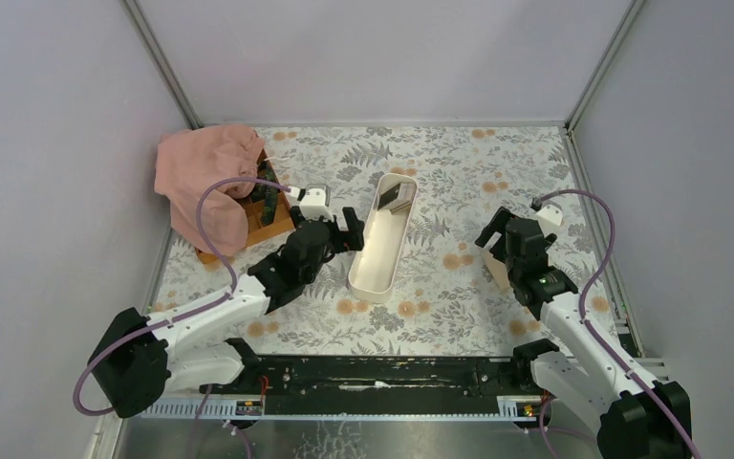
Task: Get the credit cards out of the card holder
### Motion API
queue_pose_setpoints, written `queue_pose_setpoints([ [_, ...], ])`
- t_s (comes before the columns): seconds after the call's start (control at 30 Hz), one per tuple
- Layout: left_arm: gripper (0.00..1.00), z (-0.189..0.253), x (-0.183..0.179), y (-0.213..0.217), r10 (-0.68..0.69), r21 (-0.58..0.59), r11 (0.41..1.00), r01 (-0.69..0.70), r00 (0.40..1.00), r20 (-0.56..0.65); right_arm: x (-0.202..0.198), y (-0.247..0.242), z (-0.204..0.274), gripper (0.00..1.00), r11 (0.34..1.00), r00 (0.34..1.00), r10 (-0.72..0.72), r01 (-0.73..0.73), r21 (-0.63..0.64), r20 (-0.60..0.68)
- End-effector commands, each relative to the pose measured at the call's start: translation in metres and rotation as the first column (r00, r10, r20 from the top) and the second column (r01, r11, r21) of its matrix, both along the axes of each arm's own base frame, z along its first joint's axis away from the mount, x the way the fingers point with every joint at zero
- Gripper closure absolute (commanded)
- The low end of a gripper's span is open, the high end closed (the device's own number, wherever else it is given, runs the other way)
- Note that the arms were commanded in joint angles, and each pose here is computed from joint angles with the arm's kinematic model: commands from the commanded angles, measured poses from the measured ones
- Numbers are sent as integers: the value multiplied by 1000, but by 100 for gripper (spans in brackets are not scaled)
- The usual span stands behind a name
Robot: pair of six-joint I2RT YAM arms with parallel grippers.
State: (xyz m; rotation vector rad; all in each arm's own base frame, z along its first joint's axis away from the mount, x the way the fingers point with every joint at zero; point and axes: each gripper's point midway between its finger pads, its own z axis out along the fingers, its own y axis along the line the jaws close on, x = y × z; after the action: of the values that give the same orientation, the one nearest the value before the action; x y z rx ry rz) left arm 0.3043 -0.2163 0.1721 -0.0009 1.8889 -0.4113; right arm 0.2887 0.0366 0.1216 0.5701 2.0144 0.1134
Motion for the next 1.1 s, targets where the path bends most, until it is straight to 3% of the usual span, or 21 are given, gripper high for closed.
queue_pose_setpoints([
  [0.0, 0, 13, 4, 7, 37, -11, 999, -37, 998, 52, -1, -13, 0, 2, 997, 997, -74, 74, -18, 3],
  [0.23, 0, 6, 5, 5, 42, -2, 999, -42, 999, 18, -11, -26, -10, 1, 976, 977, -212, 213, 38, -37],
  [0.47, 1, 2, -3, -21, -104, -30, 994, 104, 994, 13, -12, -14, -28, 1, 984, 978, -153, 164, 66, -142],
  [0.77, 12, -52, 12, -32, -71, 120, 988, 93, 981, -179, -18, -19, -36, 1, 982, 973, -159, 174, 77, -169],
  [0.93, 17, -82, 15, -38, -70, 141, 983, 114, 957, -281, -17, -19, -36, 1, 983, 973, -154, 169, 77, -170],
  [1.07, 36, -103, 21, -27, -25, 148, 986, 82, 936, -351, -17, -18, -37, 1, 983, 974, -150, 165, 82, -170],
])
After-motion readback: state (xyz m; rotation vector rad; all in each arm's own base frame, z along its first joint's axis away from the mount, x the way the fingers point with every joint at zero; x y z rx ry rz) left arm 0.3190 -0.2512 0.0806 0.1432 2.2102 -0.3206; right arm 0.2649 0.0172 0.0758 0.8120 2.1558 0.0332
